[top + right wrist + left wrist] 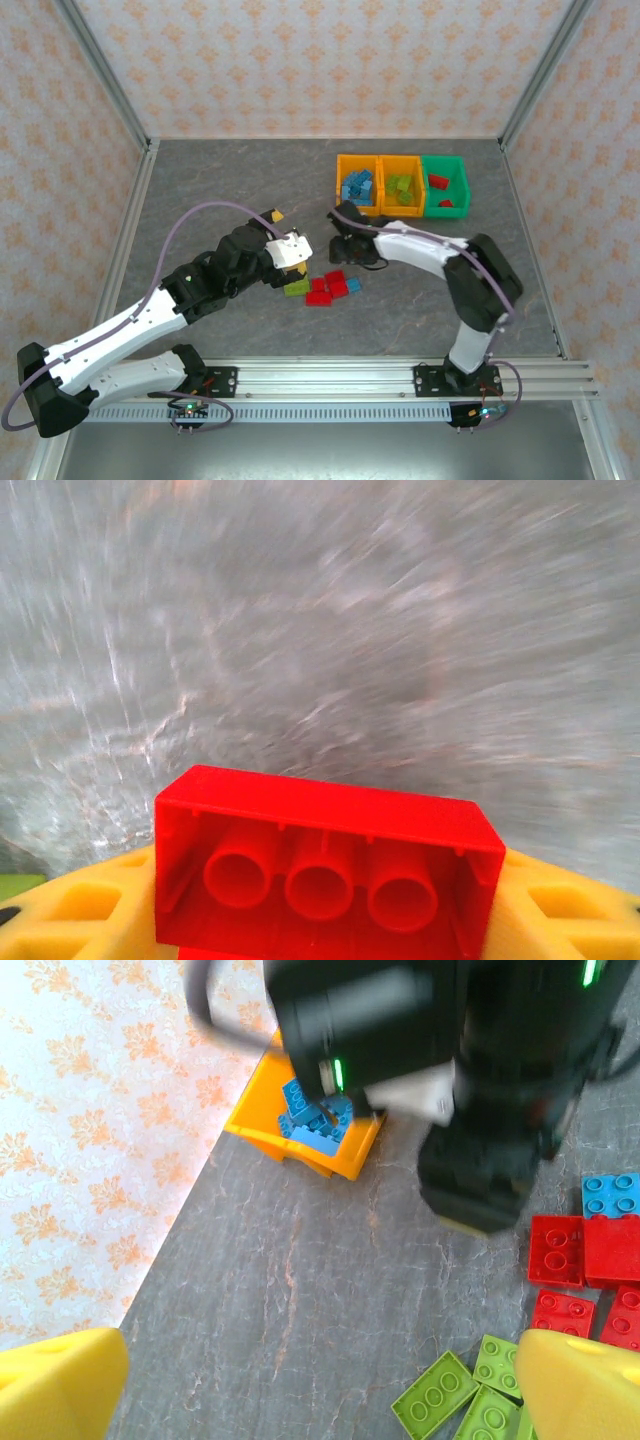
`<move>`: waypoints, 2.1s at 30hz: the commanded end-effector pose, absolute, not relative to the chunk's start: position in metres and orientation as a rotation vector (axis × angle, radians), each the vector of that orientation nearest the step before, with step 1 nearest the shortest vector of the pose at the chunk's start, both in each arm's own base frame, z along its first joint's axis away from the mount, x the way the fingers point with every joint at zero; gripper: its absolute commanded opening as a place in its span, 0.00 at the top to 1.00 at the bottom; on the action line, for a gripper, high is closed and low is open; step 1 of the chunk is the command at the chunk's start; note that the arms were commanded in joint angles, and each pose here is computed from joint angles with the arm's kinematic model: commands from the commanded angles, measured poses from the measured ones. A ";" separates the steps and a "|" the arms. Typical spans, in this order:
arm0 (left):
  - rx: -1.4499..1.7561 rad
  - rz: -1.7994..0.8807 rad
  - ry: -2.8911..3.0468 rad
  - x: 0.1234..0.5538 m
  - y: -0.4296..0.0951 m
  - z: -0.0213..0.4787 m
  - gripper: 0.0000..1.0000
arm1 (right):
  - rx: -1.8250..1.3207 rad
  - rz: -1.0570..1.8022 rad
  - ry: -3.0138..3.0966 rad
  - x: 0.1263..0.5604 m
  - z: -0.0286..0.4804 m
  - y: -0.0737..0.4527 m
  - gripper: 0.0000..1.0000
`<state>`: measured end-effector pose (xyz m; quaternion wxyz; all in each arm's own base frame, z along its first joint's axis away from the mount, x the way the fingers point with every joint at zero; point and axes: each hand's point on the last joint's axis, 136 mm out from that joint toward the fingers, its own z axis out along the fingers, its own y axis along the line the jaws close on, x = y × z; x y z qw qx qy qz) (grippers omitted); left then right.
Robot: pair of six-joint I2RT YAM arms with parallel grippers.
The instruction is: Sort the legos into containers by color
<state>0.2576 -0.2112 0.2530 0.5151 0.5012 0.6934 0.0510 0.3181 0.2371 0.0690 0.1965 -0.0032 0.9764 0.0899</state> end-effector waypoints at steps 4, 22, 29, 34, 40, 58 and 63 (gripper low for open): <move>1.225 0.101 1.653 0.254 -0.214 0.254 0.00 | 0.420 0.336 2.395 0.370 0.167 0.143 0.43; 1.245 0.104 1.670 0.257 -0.218 0.244 0.00 | 0.949 0.184 2.327 0.500 0.166 -0.017 0.19; 1.245 0.101 1.674 0.257 -0.218 0.243 0.00 | 0.846 0.352 2.338 0.452 0.189 0.018 0.13; 1.234 0.112 1.679 0.259 -0.217 0.243 0.00 | 0.568 0.500 2.418 0.378 0.196 0.092 0.13; 0.978 0.036 1.828 0.284 -0.207 0.252 0.00 | 0.210 0.641 2.560 0.270 0.168 0.173 0.14; -0.053 -0.134 2.656 0.331 -0.180 0.135 0.13 | -0.041 0.669 2.648 0.211 0.167 0.204 0.15; -0.002 -0.058 2.804 0.327 -0.184 0.084 0.10 | -0.036 0.660 2.660 0.204 0.161 0.197 0.14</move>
